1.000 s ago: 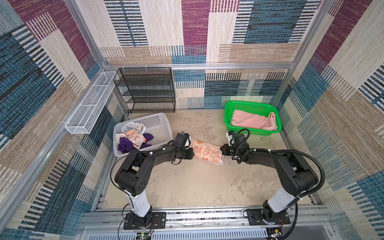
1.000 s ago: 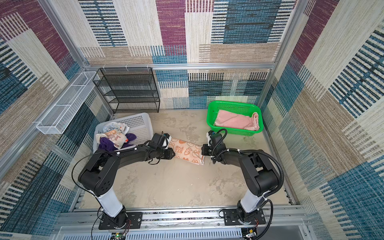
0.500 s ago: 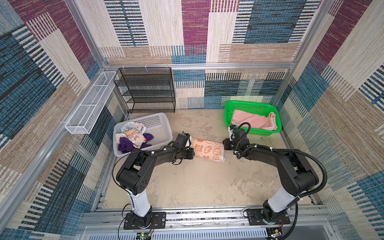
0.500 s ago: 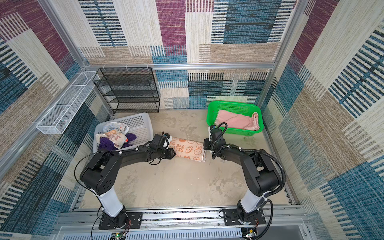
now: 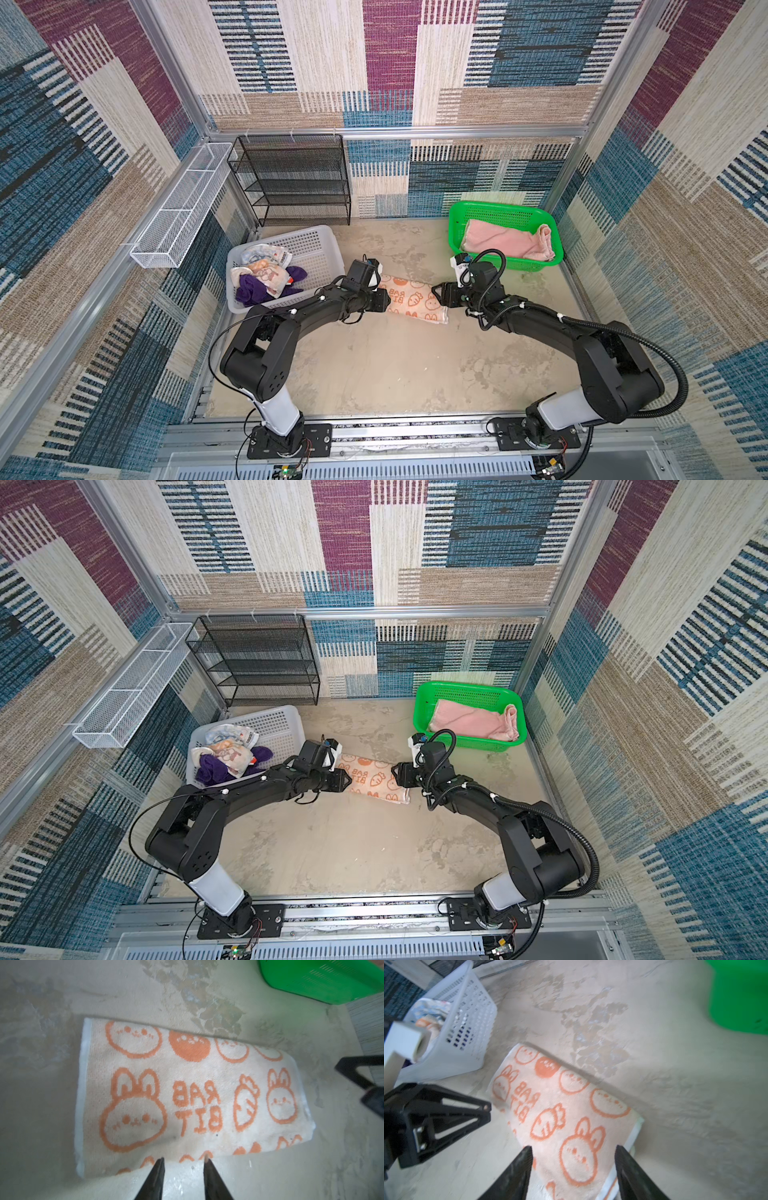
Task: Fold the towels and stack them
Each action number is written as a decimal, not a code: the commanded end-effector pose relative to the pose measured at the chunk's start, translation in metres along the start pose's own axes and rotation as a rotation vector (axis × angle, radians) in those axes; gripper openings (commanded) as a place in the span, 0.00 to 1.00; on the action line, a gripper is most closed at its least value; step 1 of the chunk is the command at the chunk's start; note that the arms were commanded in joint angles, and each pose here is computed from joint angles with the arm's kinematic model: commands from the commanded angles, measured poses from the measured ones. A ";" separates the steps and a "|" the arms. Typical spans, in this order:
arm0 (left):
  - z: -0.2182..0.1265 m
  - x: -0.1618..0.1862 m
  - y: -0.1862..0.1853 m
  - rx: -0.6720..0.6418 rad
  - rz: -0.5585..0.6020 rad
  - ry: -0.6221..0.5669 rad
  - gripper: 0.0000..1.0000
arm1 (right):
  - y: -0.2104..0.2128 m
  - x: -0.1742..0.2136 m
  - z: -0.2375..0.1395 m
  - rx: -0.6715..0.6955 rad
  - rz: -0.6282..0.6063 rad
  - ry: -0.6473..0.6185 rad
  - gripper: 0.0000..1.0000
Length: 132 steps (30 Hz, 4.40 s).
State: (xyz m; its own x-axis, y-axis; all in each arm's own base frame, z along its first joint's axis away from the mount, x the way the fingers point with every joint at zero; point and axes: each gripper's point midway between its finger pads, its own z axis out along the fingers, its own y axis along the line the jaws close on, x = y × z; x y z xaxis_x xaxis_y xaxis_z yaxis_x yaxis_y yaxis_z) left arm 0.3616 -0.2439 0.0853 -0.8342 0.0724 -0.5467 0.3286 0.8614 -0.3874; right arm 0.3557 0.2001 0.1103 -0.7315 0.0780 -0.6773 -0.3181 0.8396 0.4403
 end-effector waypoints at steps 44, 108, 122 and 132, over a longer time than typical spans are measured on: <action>0.027 0.012 -0.004 0.086 -0.005 0.003 0.67 | -0.018 -0.002 0.067 0.009 0.049 0.102 0.00; -0.037 -0.002 -0.029 0.153 0.024 -0.108 0.79 | -0.268 -0.194 -0.086 0.701 0.035 -0.209 1.00; -0.041 -0.012 -0.028 0.138 0.018 -0.140 0.81 | -0.104 -0.143 -0.083 0.354 -0.061 -0.315 1.00; -0.087 -0.057 0.028 -0.279 0.037 -0.171 0.82 | -0.046 -0.098 -0.075 0.220 -0.080 -0.274 1.00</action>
State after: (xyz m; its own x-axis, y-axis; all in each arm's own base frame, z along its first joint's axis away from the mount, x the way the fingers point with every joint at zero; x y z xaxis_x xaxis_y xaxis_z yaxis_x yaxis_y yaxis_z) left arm 0.3781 -0.2167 0.1769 -0.7093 -0.0184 -0.7047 0.3020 0.8953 -0.3274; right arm 0.3977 0.1015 0.1906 -0.5404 0.1000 -0.8354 -0.1830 0.9552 0.2327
